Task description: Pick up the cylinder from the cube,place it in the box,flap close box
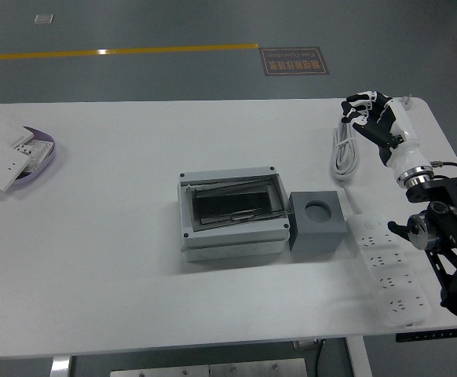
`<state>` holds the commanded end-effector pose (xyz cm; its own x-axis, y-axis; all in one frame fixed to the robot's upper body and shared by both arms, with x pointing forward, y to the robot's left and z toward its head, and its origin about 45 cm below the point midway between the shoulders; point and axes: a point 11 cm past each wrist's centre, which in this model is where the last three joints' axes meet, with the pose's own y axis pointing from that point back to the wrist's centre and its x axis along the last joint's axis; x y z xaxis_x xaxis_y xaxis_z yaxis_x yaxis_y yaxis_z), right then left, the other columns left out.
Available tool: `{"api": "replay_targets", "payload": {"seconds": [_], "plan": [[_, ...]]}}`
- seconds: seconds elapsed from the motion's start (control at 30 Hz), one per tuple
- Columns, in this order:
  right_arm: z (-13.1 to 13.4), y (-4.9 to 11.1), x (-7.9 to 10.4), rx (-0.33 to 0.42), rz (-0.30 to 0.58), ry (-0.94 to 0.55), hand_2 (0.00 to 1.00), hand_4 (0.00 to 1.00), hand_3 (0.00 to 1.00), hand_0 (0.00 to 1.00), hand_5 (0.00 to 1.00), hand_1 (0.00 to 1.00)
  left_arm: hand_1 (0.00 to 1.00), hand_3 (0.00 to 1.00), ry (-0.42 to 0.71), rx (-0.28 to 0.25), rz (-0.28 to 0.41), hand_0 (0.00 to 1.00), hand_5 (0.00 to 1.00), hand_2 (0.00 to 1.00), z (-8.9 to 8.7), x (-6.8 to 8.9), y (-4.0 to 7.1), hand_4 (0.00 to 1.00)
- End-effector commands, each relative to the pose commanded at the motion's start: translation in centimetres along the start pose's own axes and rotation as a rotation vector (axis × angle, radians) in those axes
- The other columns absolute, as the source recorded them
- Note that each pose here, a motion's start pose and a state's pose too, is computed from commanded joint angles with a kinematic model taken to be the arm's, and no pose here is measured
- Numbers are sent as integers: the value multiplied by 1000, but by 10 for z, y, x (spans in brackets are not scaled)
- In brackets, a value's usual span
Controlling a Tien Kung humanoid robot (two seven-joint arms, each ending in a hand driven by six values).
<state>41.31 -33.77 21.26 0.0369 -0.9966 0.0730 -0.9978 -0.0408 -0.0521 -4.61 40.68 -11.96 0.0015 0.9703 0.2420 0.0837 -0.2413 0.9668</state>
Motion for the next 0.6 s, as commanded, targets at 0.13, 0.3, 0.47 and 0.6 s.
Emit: {"api": "replay_targets", "payload": {"seconds": [0.13,0.3,0.47,0.6], "plan": [[5,-10,11,-31,21,14,381,678,437,499,135,390,646,667,-2,1,3,597,119,613,0,2,0,693],[8,-20,16,-57,33,30,380,663,433,498,133,392,646,667,-3,1,6,597,119,613,1,4,0,694],[5,-30,13,-66,18,54,377,664,432,497,123,396,646,667,-5,-2,7,597,119,613,3,5,0,693],[0,-35,4,-58,-16,72,377,669,435,500,114,395,646,668,-4,0,8,595,120,612,2,5,0,693]]}}
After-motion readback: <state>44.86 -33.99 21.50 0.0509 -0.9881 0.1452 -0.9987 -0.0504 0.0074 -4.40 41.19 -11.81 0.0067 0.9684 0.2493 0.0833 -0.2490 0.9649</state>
